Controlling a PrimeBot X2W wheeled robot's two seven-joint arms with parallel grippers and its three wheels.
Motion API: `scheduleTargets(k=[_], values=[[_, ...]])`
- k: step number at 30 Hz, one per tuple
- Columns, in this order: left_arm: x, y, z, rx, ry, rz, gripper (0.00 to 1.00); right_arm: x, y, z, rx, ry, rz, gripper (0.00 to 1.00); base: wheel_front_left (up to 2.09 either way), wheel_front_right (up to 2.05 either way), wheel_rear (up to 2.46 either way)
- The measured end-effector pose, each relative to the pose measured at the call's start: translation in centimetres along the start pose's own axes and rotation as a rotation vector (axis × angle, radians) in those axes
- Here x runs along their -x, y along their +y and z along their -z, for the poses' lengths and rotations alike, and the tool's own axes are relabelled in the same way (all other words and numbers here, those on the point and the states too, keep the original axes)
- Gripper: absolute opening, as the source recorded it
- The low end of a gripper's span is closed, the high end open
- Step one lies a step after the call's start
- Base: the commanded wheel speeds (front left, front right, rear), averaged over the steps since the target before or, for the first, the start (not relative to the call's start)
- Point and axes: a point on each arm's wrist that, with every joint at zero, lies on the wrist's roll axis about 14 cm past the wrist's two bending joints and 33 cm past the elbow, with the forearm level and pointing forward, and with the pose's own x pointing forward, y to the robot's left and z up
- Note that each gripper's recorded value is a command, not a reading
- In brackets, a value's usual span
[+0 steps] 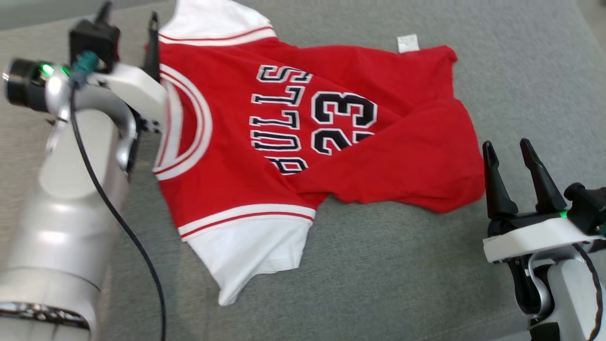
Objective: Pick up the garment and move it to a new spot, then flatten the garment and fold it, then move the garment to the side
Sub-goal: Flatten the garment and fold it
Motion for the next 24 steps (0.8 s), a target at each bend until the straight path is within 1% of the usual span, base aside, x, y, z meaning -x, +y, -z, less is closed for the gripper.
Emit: scheduleTargets(k=[5,7,10,13,15,18,21,24], values=[[3.9,0.6,-1.9,0.051,-0.069,-0.037,1.00,0.0,2.0,-0.8,-0.001,-0.014,-0.061,1.00,0.00,0.00,0.00],[5.8,0.7,-2.1,0.044,-0.084,-0.051,1.00,0.1,2.8,-1.1,-0.002,-0.019,-0.083,1.00,0.00,0.00,0.00],[8.9,0.6,-1.9,0.089,-0.095,-0.079,1.00,0.4,4.3,-1.8,-0.003,-0.027,-0.121,1.00,0.00,0.00,0.00],[11.7,1.3,-2.5,0.124,-0.125,-0.123,1.00,0.7,5.2,-2.5,-0.004,-0.042,-0.145,1.00,0.00,0.00,0.00],[13.7,1.4,-2.2,0.148,-0.131,-0.149,1.00,0.8,5.8,-3.0,-0.003,-0.053,-0.161,1.00,0.00,0.00,0.00],[16.4,1.4,-1.4,0.117,-0.125,-0.174,1.00,0.9,6.9,-3.6,-0.003,-0.065,-0.187,1.00,0.00,0.00,0.00],[18.9,0.2,0.3,0.152,-0.087,-0.176,1.00,1.1,7.6,-3.6,-0.007,-0.064,-0.204,1.00,0.00,0.00,0.00],[20.4,-0.7,1.1,0.202,-0.072,-0.183,1.00,1.2,8.0,-3.5,-0.001,-0.057,-0.215,1.00,0.00,0.00,0.00]])
